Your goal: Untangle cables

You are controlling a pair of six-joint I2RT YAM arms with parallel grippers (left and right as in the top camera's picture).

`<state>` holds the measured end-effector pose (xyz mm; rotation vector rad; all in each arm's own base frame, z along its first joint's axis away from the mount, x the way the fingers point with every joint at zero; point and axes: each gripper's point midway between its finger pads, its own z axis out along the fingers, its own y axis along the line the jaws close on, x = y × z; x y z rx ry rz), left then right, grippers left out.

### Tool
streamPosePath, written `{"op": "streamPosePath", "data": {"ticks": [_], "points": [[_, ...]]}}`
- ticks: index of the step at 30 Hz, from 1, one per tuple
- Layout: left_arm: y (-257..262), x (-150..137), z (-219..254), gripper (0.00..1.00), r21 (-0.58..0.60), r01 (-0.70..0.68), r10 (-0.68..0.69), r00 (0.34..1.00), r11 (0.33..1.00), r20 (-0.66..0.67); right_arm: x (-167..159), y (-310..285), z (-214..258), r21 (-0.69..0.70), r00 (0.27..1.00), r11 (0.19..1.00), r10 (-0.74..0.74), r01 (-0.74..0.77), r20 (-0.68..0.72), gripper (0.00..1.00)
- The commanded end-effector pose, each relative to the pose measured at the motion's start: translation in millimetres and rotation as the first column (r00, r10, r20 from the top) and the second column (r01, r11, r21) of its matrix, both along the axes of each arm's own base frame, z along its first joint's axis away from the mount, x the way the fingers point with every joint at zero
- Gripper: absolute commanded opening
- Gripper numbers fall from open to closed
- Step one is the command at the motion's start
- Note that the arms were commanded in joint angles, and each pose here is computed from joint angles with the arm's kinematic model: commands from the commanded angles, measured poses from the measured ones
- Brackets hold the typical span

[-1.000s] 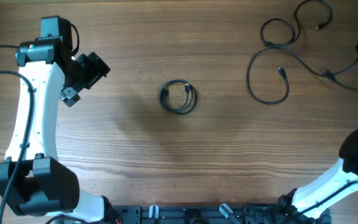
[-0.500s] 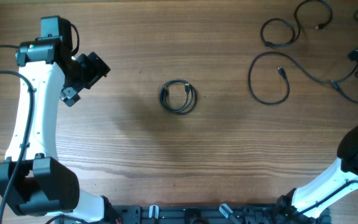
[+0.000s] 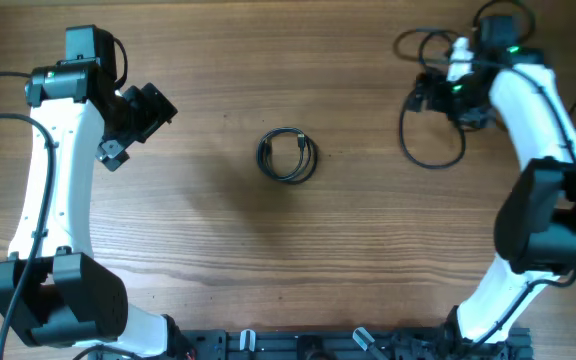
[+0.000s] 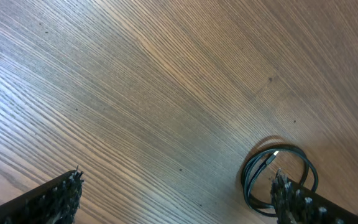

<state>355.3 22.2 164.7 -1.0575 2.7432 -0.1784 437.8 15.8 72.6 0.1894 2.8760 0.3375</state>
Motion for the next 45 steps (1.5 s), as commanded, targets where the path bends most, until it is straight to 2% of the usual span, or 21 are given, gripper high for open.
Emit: {"op": "streamPosePath", "data": {"ticks": [1,3,4,7,10,13,16,17,19,24,25,26,27,28,31,34,37,40,41,43,45], "points": [[-1,2,0,1.0,-0.009,-0.002,0.002,1.0,1.0,0.001,-10,13,-35,-0.08,0.998,0.995,0.066,-0.067,-0.019,1.0],[-1,3,0,1.0,-0.008,-0.002,0.002,1.0,1.0,0.003,-16,25,-51,-0.083,0.995,0.992,0.098,-0.099,-0.013,1.0],[-1,3,0,1.0,-0.008,-0.002,0.002,1.0,1.0,0.003,-18,27,-55,-0.085,0.995,0.991,0.102,-0.103,-0.015,0.96],[-1,3,0,1.0,-0.008,-0.001,0.002,1.0,1.0,0.003,-25,21,-68,-0.135,0.993,0.984,0.111,-0.114,-0.029,0.6],[-1,3,0,1.0,-0.008,-0.001,0.002,1.0,1.0,0.003,-34,14,-81,-0.169,0.99,0.978,0.113,-0.125,-0.079,0.53],[-1,3,0,1.0,-0.008,-0.001,0.002,1.0,1.0,0.006,-40,14,-88,-0.167,0.987,0.977,0.113,-0.131,-0.113,0.33],[-1,3,0,1.0,-0.008,-0.001,0.002,1.0,1.0,0.006,-43,4,-92,-0.219,0.986,0.968,0.098,-0.126,-0.133,0.06],[-1,3,0,1.0,-0.008,-0.001,0.002,1.0,1.0,0.006,-44,-1,-91,-0.243,0.987,0.963,0.09,-0.121,-0.136,0.04],[-1,3,0,1.0,-0.008,-0.001,0.002,1.0,1.0,0.006,-49,-13,-91,-0.288,0.985,0.951,0.071,-0.115,-0.16,0.04],[-1,5,0,1.0,-0.007,-0.001,0.002,1.0,1.0,0.014,-55,-21,-88,-0.286,0.982,0.954,0.04,-0.092,-0.184,0.06],[-1,5,0,1.0,-0.007,-0.001,0.002,1.0,1.0,0.014,-51,-21,-83,-0.285,0.985,0.956,0.02,-0.069,-0.171,0.29],[-1,5,0,1.0,-0.007,-0.001,0.002,1.0,1.0,0.014,-45,-21,-75,-0.285,0.988,0.956,0.018,-0.062,-0.154,0.46],[-1,5,0,1.0,-0.007,-0.001,0.002,1.0,1.0,0.014,-35,-23,-57,-0.285,0.994,0.958,-0.008,-0.025,-0.112,0.52],[-1,5,0,1.0,-0.007,-0.001,0.002,1.0,1.0,0.014,-23,-24,-38,-0.273,0.997,0.962,-0.035,0.016,-0.065,0.97],[-1,5,0,1.0,-0.007,-0.001,0.002,1.0,1.0,0.014,6,-48,17,-0.238,0.99,0.962,-0.127,0.136,0.056,1.0],[-1,5,0,1.0,-0.008,-0.001,0.002,1.0,1.0,0.013,6,-106,32,-0.223,0.953,0.927,-0.289,0.301,0.086,1.0],[-1,5,-1,1.0,-0.008,-0.001,0.002,1.0,1.0,0.012,-22,-193,24,-0.201,0.834,0.811,-0.548,0.55,0.069,1.0],[0,6,-9,1.0,-0.008,-0.002,0.002,1.0,1.0,0.015,-54,-257,12,-0.188,0.7,0.682,-0.712,0.707,0.048,1.0],[0,6,-10,1.0,-0.008,-0.002,0.002,1.0,1.0,0.015,-58,-267,6,-0.182,0.682,0.665,-0.73,0.724,0.042,0.97],[0,7,-11,1.0,-0.008,-0.001,0.001,1.0,1.0,0.017,-52,-268,-1,-0.127,0.689,0.681,-0.724,0.721,0.035,0.93],[0,8,-11,1.0,-0.007,-0.002,0.002,1.0,1.0,0.022,-46,-267,-13,-0.115,0.692,0.685,-0.722,0.719,0.026,0.8]]}}
